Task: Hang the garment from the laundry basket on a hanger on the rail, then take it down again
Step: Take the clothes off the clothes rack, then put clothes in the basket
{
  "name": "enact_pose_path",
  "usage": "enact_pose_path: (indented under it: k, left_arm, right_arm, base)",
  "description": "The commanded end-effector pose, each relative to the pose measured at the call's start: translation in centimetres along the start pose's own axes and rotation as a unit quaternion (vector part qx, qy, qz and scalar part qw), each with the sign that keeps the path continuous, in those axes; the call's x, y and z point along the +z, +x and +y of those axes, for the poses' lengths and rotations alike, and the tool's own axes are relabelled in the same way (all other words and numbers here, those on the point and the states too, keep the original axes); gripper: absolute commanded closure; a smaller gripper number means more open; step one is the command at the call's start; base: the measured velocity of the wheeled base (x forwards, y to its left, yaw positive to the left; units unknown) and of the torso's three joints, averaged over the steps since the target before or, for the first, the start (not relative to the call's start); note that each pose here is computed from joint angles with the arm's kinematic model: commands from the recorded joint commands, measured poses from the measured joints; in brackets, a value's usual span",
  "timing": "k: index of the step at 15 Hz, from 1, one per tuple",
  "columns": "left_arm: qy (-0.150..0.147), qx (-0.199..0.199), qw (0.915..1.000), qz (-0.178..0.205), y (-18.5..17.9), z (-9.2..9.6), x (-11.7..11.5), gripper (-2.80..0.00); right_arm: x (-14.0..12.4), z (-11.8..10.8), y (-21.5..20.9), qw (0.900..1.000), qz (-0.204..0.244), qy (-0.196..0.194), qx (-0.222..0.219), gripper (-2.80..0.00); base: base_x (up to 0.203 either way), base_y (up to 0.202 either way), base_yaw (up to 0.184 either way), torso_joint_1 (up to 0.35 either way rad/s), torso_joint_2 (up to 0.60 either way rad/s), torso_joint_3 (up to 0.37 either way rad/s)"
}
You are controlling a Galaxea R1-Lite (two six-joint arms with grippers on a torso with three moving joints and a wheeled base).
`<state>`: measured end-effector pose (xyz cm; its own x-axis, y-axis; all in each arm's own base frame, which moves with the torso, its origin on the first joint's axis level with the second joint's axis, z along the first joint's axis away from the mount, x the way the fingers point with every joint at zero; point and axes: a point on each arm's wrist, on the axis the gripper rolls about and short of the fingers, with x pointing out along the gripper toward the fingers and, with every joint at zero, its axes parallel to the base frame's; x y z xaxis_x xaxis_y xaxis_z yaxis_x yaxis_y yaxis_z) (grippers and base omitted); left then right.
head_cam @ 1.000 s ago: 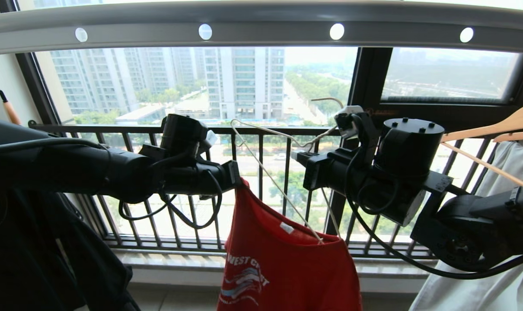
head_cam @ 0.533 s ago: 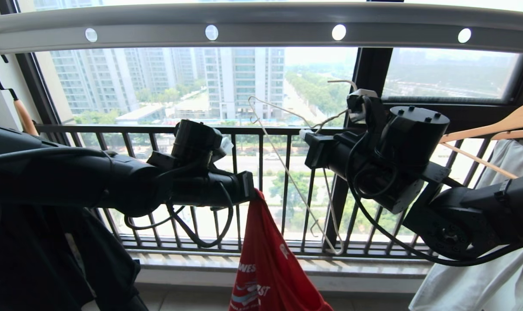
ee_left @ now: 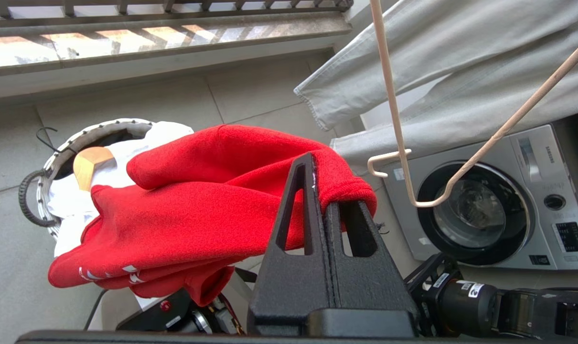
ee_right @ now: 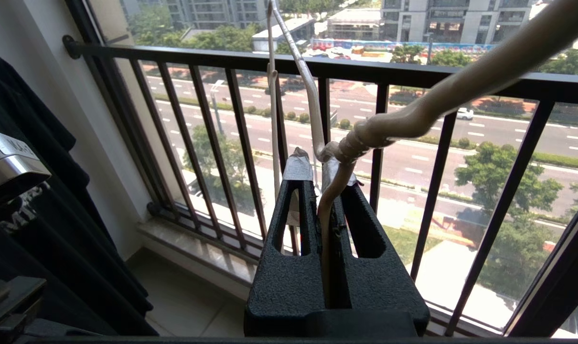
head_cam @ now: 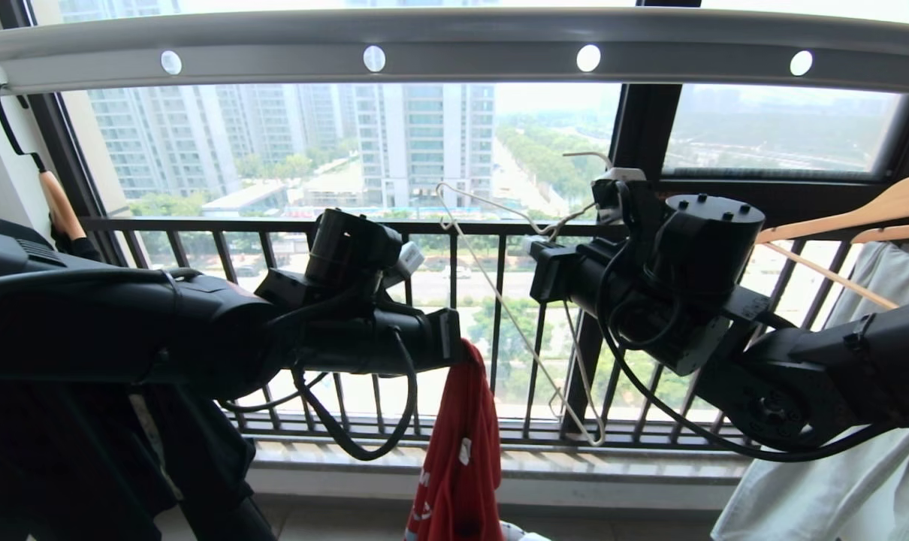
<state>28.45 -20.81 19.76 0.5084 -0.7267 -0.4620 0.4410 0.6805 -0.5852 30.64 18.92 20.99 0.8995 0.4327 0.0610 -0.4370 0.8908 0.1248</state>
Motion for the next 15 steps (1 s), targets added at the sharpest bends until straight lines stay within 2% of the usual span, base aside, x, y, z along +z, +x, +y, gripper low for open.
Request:
enact_pose_path:
  k: [1,3,5,7,10,13,15]
  left_arm:
    - [0.001,0.001,1.0000,0.002,0.1,0.1,-0.1,0.00]
    - [0.008,0.013,0.9999,-0.002,0.4,0.3,-0.1,0.00]
    - [0.017,0.047,0.9988,-0.004,1.5,1.1,-0.5,0.00]
    - [0.023,0.056,0.9982,-0.001,2.1,1.5,-0.7,0.00]
    - [0.032,0.085,0.9956,-0.024,2.4,1.6,-0.3,0.00]
    - [0.051,0.110,0.9927,-0.002,4.3,2.9,-1.2,0.00]
    - [0.054,0.133,0.9896,0.006,6.2,3.7,-1.9,0.00]
  right_arm:
    - [-0.4,-1.0,-0.2,1.000,0.010,-0.026,-0.013,0.00]
    - [-0.7,-1.7,-0.2,0.999,0.016,-0.048,-0.021,0.00]
    - [-1.4,-2.2,0.0,0.997,0.028,-0.061,-0.025,0.00]
    - [-2.3,-3.1,0.5,0.996,0.040,-0.074,-0.032,0.00]
    - [-3.2,-4.5,0.5,0.990,0.053,-0.123,-0.044,0.00]
    - [-3.6,-6.1,0.2,0.979,0.066,-0.185,-0.062,0.00]
    - [-3.3,-7.3,0.1,0.975,0.066,-0.195,-0.078,0.00]
  base:
    - [0.000,0.000,0.000,0.000,0.00,0.000]
    - [0.000,0.000,0.000,0.000,0.00,0.000]
    - [0.000,0.000,0.000,0.000,0.00,0.000]
    - [0.000,0.000,0.000,0.000,0.00,0.000]
    - [0.000,0.000,0.000,0.000,0.00,0.000]
    - [0.000,0.000,0.000,0.000,0.00,0.000]
    - [0.000,0.000,0.000,0.000,0.00,0.000]
